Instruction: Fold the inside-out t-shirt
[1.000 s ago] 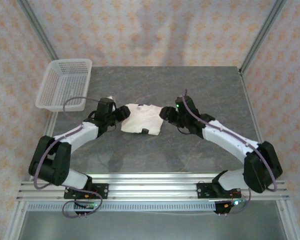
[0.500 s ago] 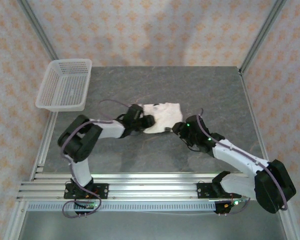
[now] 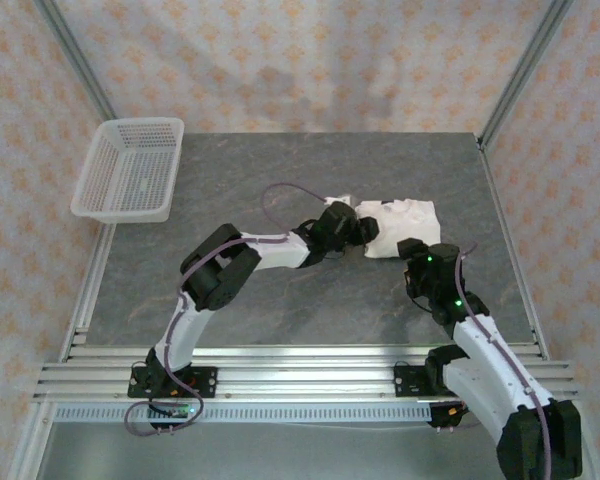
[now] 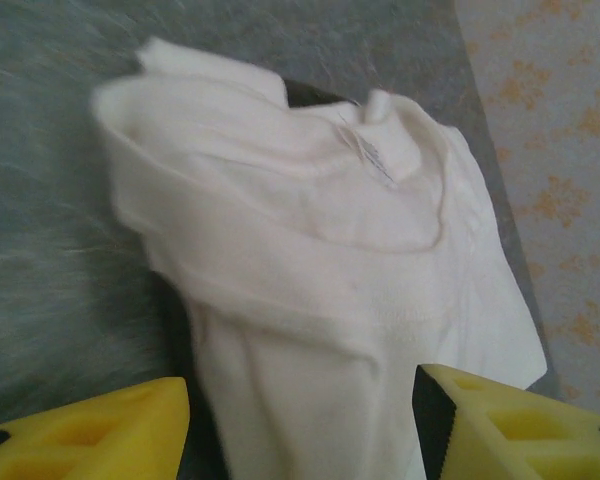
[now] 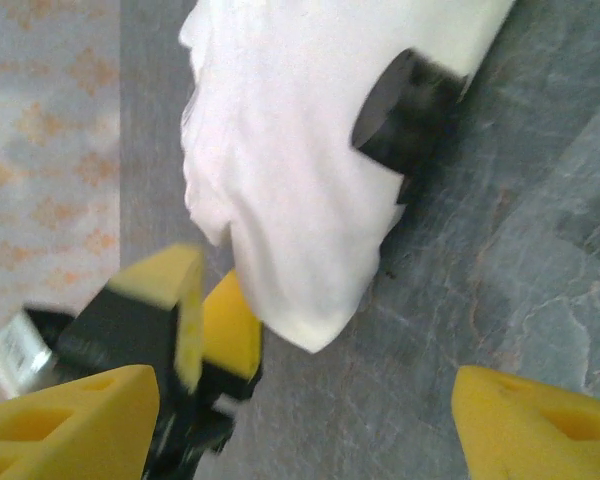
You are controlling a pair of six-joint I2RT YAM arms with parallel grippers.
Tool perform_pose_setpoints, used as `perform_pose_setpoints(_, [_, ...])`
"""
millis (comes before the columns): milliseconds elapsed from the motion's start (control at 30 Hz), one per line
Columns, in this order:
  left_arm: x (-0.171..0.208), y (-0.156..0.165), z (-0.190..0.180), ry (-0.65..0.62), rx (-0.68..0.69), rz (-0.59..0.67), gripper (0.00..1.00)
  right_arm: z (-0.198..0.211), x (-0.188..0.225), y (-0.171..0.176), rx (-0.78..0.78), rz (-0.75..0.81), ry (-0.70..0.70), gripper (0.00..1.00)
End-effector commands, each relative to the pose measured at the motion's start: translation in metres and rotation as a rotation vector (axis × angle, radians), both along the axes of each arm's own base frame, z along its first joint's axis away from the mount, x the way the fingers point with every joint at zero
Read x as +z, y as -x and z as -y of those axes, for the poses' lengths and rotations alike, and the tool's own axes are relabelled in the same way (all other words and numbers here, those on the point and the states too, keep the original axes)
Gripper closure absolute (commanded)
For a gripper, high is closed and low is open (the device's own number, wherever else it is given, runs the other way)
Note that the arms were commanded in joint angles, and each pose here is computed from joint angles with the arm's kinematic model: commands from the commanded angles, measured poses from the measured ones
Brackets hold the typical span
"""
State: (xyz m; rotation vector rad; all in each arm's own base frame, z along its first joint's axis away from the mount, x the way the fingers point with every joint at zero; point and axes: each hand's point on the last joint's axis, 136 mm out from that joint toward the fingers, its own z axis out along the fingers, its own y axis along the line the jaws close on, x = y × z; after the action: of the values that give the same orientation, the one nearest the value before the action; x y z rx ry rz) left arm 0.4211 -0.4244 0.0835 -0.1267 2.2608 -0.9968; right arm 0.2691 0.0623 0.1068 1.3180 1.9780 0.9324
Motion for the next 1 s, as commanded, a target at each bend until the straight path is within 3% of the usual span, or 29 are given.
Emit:
perform_pose_setpoints(0, [0.092, -0.006, -0.044, -0.008, 0.077, 0.184, 0.37, -0.005, -0.005, -0.004, 0.016, 0.003, -0.089, 0.23])
perform_pose_setpoints(67, [0.134, 0.007, -0.073, -0.040, 0.088, 0.276, 0.37, -0.007, -0.004, -0.013, 0.014, 0.021, -0.124, 0.23])
perform_pose_setpoints(333, [0.196, 0.082, -0.154, -0.175, 0.017, 0.455, 0.37, -0.021, -0.014, -0.058, 0.014, 0.046, -0.242, 0.27])
perform_pose_setpoints(633, [0.192, 0.181, -0.212, -0.306, -0.156, 0.513, 0.36, 0.002, -0.030, -0.108, -0.085, 0.074, -0.286, 0.36])
perform_pose_setpoints(800, [0.194, 0.201, -0.249, -0.362, -0.097, 0.523, 0.35, 0.017, -0.021, -0.135, -0.108, 0.111, -0.319, 0.50])
perform_pose_setpoints(967, [0.186, 0.204, -0.256, -0.344, -0.064, 0.496, 0.35, 0.037, -0.010, -0.161, -0.142, 0.126, -0.324, 0.57])
